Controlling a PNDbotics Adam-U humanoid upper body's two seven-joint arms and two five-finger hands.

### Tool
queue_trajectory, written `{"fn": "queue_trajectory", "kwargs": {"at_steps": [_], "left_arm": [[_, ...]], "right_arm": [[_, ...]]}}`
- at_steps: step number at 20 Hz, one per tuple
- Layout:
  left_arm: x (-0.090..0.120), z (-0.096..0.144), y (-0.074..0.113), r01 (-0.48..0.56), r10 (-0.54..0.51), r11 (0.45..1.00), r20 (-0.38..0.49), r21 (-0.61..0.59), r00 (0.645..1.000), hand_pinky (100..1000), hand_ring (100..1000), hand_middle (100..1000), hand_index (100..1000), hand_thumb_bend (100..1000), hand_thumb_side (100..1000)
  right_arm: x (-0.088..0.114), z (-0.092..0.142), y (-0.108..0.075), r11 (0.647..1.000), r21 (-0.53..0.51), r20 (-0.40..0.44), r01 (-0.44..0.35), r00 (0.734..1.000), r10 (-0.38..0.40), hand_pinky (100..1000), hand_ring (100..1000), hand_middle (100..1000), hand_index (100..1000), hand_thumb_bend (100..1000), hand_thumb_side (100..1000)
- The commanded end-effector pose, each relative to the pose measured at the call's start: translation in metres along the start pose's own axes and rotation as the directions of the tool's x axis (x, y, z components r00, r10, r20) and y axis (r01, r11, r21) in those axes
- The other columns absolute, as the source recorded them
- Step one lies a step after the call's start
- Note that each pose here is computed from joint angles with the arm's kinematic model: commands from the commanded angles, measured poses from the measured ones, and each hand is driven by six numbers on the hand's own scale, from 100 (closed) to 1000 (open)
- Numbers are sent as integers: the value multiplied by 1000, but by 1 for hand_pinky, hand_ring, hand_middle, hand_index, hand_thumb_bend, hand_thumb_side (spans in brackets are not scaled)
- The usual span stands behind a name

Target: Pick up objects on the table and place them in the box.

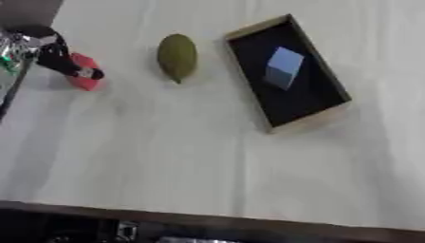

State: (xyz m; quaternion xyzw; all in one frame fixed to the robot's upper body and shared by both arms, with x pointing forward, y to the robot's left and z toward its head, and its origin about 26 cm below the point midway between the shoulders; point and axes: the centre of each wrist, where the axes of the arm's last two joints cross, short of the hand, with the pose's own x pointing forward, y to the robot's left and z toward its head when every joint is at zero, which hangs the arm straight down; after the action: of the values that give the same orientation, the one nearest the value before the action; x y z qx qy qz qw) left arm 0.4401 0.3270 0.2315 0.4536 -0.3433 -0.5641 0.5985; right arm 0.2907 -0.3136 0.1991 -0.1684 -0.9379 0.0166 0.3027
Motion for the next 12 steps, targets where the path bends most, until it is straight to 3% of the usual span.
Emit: {"fn": "queue_trajectory", "kwargs": {"at_steps": [1,8,12], "left_arm": [[-5,4,11,10,-9,999,-15,32,1000,845,776,640,663,670,686],[-5,5,10,16,-16,1000,-21,22,1000,841,764,628,608,509,458],[-3,8,14,-2,3,999,-13,40,1000,836,752,616,591,375,404]], "right_arm": [[5,-3,-1,1000,-2,18,2,1000,-2,879,822,593,881,100,642],[5,-3,-1,1000,-8,14,3,1000,-3,880,821,591,881,100,643],[4,-3,-1,1000,-10,10,4,1000,-4,881,821,591,882,100,644]]}}
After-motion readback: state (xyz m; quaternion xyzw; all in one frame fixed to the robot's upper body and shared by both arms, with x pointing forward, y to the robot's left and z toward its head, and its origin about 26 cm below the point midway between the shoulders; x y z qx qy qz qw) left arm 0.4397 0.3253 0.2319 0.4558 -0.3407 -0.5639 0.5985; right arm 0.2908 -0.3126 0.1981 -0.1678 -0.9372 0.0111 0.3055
